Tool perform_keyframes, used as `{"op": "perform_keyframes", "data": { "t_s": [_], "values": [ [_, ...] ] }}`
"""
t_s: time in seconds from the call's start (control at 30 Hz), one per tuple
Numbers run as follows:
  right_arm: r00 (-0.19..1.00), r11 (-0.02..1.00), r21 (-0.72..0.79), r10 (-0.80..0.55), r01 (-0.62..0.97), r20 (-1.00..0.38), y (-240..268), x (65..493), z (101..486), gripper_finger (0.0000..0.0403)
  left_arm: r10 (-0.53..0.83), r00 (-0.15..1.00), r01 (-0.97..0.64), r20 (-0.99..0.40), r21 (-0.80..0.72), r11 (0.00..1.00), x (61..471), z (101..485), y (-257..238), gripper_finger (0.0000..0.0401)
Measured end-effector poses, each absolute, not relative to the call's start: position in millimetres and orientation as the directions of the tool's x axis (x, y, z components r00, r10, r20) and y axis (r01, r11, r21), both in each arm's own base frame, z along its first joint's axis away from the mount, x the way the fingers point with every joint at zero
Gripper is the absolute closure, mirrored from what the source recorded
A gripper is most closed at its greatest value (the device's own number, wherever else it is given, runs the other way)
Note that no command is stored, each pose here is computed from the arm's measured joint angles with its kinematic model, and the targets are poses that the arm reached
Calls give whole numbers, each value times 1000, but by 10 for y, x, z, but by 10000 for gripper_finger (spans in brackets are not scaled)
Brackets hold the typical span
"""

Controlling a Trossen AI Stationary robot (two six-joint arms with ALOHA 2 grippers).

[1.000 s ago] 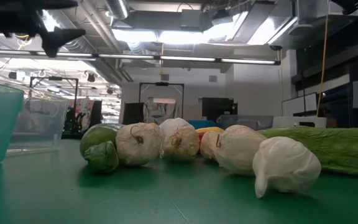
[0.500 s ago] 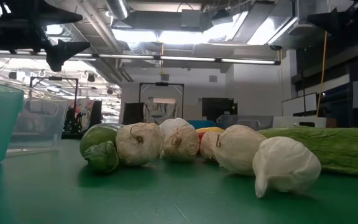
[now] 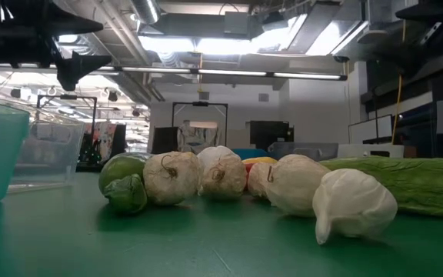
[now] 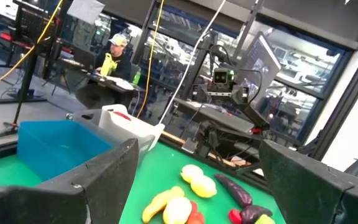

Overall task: Sort produce into baskets
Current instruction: Put the yellow lemon into the top black bin

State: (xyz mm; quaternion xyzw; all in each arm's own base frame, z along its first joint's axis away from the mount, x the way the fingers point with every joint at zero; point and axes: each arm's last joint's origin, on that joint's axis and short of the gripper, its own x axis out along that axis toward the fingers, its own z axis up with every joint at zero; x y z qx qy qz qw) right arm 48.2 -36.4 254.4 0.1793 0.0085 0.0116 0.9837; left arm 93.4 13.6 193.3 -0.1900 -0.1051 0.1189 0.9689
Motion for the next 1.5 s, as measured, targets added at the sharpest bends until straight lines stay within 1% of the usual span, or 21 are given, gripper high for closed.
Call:
{"op": "perform_keyframes", "data": {
  "t_s": [0.23,0.43,0.5,0.57,0.7,0.83,0.93,1.07,1.2,1.37,1.43,1.5],
  "values": [
    [1000,956,294,25,-25,6,-368,484,2571,55,270,957,-211,105,-383,899,941,1879,135,72],
    [1000,960,278,24,-26,13,-348,473,2536,55,277,957,-224,88,-381,897,943,1863,137,72],
    [999,952,305,20,-27,25,-360,479,2479,55,289,953,-235,89,-382,893,942,1863,141,72],
    [998,941,336,31,-47,53,-367,493,2424,55,303,949,-248,89,-384,890,940,1863,145,72],
    [989,930,349,74,-116,130,-374,554,2372,55,320,943,-263,89,-387,884,939,1864,150,72],
    [968,938,305,96,-166,233,-336,621,2381,55,331,939,-273,89,-389,880,938,1864,153,72],
    [947,928,293,147,-232,285,-270,661,2414,55,341,936,-282,89,-392,876,936,1865,156,72],
    [951,902,338,190,-267,244,-211,784,2350,55,352,932,-290,89,-399,870,935,1865,159,72],
    [972,911,350,173,-219,157,-153,950,2256,55,352,932,-290,89,-404,868,935,1864,159,72],
    [990,958,253,127,-136,54,-90,1148,2159,55,352,932,-289,89,-405,867,935,1864,159,72],
    [993,965,238,104,-113,49,-80,1183,2157,55,352,932,-289,89,-405,867,935,1864,159,72],
    [993,966,233,108,-114,35,-73,1219,2150,55,352,932,-289,88,-405,867,935,1864,159,72]
  ]
}}
